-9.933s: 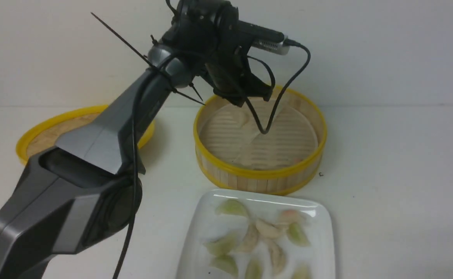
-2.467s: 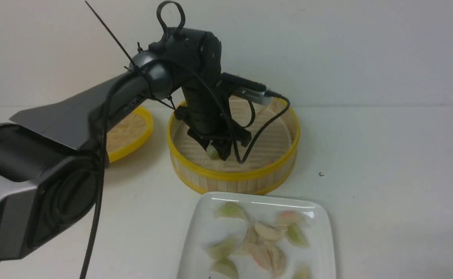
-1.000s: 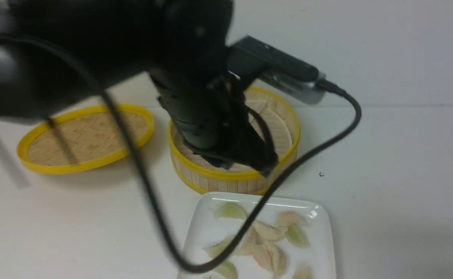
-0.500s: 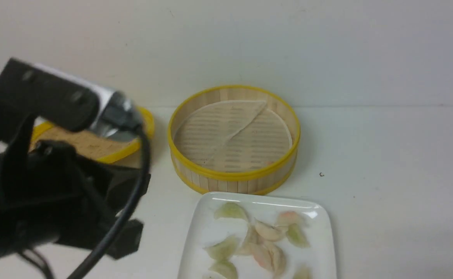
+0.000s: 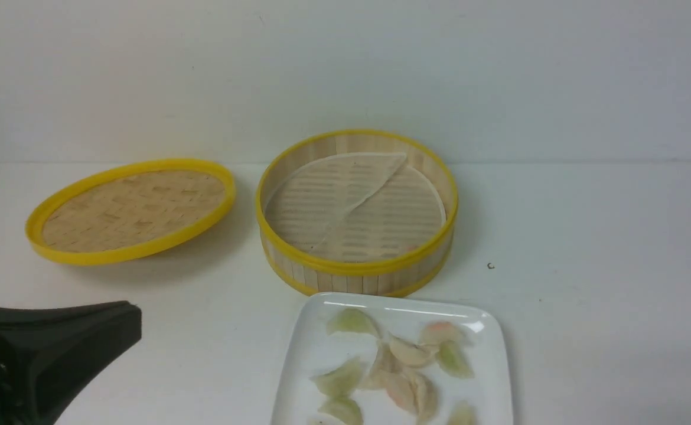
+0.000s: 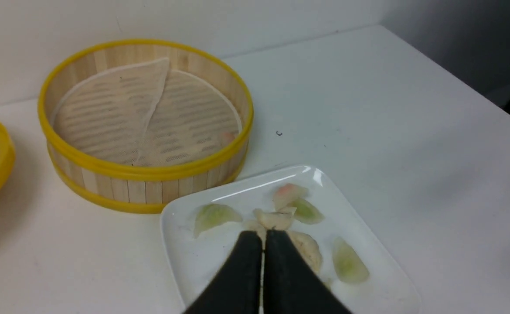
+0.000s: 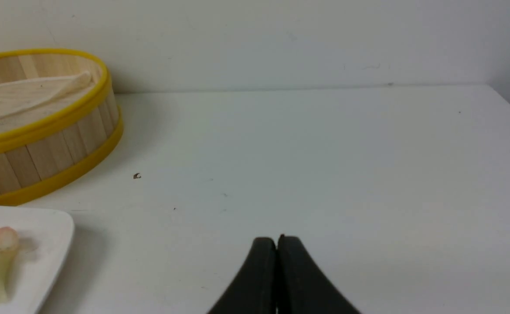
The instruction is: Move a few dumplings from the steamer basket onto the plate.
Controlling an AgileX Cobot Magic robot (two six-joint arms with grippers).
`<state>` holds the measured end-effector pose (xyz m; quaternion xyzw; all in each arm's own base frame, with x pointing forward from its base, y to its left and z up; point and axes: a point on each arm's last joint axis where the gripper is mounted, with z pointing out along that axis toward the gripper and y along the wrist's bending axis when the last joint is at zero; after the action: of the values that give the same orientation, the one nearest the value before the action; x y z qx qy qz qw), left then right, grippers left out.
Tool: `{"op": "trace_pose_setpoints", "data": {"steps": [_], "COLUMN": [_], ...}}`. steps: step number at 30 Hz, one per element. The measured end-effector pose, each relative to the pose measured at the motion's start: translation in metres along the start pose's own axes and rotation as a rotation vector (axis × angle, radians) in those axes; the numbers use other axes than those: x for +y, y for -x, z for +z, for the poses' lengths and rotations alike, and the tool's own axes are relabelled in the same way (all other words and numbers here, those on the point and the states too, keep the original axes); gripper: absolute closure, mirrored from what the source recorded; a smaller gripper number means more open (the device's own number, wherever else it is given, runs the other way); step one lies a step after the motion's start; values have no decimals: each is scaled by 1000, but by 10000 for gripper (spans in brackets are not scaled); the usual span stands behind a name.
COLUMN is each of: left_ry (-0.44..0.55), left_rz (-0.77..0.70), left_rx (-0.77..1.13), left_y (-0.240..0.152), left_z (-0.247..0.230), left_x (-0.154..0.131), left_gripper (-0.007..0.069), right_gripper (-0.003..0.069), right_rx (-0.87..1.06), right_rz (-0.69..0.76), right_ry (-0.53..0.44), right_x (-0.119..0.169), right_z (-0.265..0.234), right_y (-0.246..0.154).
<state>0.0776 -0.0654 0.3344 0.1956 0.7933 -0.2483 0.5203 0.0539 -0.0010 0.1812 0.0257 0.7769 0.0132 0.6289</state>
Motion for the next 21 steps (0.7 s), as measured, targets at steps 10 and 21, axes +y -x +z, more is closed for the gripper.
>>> {"op": "trace_pose_setpoints", "data": {"steps": [10,21], "left_ry": [123,341], "left_rz": [57,-28], "left_rx": [-113,-151], "left_y": [4,-78], "left_z": [-16,-25], "left_x": [14,41], "left_gripper": [631,631], "right_gripper": [673,673], "right_rx": [0,0], "right_rz": [0,0], "right_ry": [0,0], "right_x": [0,0], "right_z": [0,0], "right_y": [0,0]}}
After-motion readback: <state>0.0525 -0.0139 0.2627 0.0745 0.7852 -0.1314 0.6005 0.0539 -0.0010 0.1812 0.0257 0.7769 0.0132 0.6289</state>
